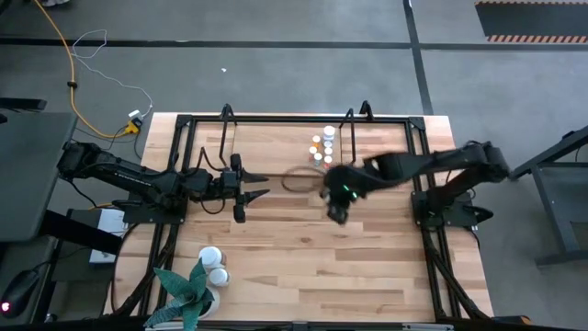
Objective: Pick and place medicine bottles onto shelf by color
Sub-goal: Put the yellow pill bottle on the shelf
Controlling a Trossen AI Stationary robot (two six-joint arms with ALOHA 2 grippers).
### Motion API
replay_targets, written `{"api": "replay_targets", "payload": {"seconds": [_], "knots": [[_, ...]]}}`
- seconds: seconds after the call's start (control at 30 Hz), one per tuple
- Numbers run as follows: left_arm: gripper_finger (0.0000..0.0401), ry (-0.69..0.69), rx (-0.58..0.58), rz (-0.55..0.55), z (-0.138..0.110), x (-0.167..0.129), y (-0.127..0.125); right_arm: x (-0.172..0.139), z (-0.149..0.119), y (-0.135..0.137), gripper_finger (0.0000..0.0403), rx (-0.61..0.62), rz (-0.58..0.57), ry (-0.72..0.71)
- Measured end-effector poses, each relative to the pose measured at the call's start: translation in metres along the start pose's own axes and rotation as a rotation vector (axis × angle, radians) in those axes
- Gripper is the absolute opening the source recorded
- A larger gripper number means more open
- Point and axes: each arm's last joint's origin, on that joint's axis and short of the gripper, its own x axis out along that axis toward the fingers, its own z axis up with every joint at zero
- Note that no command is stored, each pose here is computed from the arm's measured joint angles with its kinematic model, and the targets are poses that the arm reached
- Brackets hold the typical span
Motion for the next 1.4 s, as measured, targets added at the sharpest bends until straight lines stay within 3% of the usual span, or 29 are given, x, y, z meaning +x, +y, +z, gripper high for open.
{"api": "replay_targets", "payload": {"seconds": [0.23,0.43,0.63,1.0,1.4], "knots": [[0.014,0.0,0.0,0.0,0.0,0.0,0.0,0.01,0.068,-0.035,0.0108,-0.018,-0.22,0.084],[0.014,0.0,0.0,-0.001,0.0,0.0,0.0,0.032,0.117,-0.067,0.0108,-0.034,-0.274,0.101],[0.014,0.0,0.0,-0.001,0.0,0.0,0.0,0.056,0.148,-0.099,0.0108,-0.01,-0.306,0.094],[0.014,0.009,-0.004,-0.001,-0.001,0.0,0.0,0.098,0.149,-0.146,0.0108,0.078,-0.387,0.299],[0.014,0.009,-0.005,-0.001,-0.001,0.0,0.0,0.103,0.143,-0.151,0.0108,0.089,-0.404,0.367]]}}
